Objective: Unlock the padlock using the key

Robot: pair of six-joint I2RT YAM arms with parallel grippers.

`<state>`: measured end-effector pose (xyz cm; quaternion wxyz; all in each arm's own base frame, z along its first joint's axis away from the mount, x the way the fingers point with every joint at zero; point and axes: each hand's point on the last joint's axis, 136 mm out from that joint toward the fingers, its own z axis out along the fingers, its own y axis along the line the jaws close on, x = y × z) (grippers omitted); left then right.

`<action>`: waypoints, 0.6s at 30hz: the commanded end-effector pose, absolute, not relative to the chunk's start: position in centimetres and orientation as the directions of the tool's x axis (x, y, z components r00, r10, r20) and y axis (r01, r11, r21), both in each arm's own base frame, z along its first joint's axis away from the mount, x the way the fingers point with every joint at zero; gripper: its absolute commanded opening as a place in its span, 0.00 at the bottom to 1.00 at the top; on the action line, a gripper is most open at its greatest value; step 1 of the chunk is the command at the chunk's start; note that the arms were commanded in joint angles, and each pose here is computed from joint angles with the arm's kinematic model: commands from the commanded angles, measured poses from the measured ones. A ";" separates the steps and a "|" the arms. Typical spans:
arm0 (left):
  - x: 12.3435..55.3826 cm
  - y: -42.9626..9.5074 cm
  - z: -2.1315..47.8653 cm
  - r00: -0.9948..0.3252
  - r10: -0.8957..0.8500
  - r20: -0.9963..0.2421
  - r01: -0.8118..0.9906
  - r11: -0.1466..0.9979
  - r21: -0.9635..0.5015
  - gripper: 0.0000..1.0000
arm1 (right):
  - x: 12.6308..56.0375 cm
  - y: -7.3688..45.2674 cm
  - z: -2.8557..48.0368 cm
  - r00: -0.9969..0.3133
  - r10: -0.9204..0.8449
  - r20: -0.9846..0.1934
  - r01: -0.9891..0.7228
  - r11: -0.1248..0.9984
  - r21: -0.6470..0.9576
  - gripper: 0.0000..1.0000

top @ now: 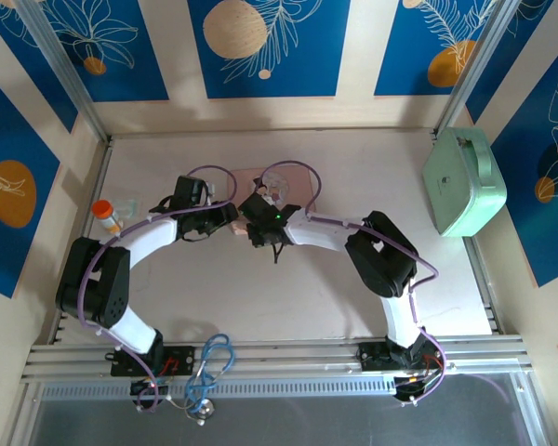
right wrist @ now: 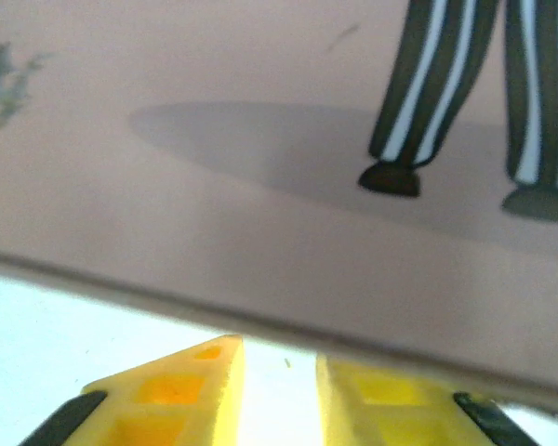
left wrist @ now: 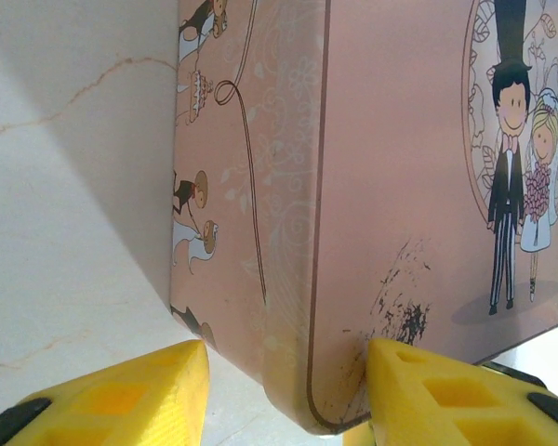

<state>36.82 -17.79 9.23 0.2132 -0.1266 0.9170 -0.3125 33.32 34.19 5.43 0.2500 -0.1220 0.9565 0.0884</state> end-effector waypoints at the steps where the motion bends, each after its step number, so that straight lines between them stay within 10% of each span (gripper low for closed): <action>1: 36.6 -17.3 8.4 -0.887 -0.372 -0.273 -0.133 0.772 -0.622 0.47 | 32.5 34.2 9.8 -0.810 -0.157 -0.565 -0.309 0.933 0.184 0.39; 6: 36.8 -16.9 8.5 -0.885 -0.376 -0.273 -0.135 0.770 -0.624 0.47 | 31.2 32.9 11.8 -0.800 -0.098 -0.592 -0.336 0.890 0.307 0.46; 12: 36.7 -16.7 8.3 -0.888 -0.374 -0.268 -0.138 0.773 -0.620 0.47 | 31.8 30.3 8.6 -0.846 -0.079 -0.527 -0.260 0.925 0.278 0.29; 18: 36.7 -16.8 8.3 -0.889 -0.375 -0.263 -0.139 0.767 -0.626 0.47 | 32.8 31.1 6.0 -0.866 -0.106 -0.489 -0.253 0.936 0.246 0.51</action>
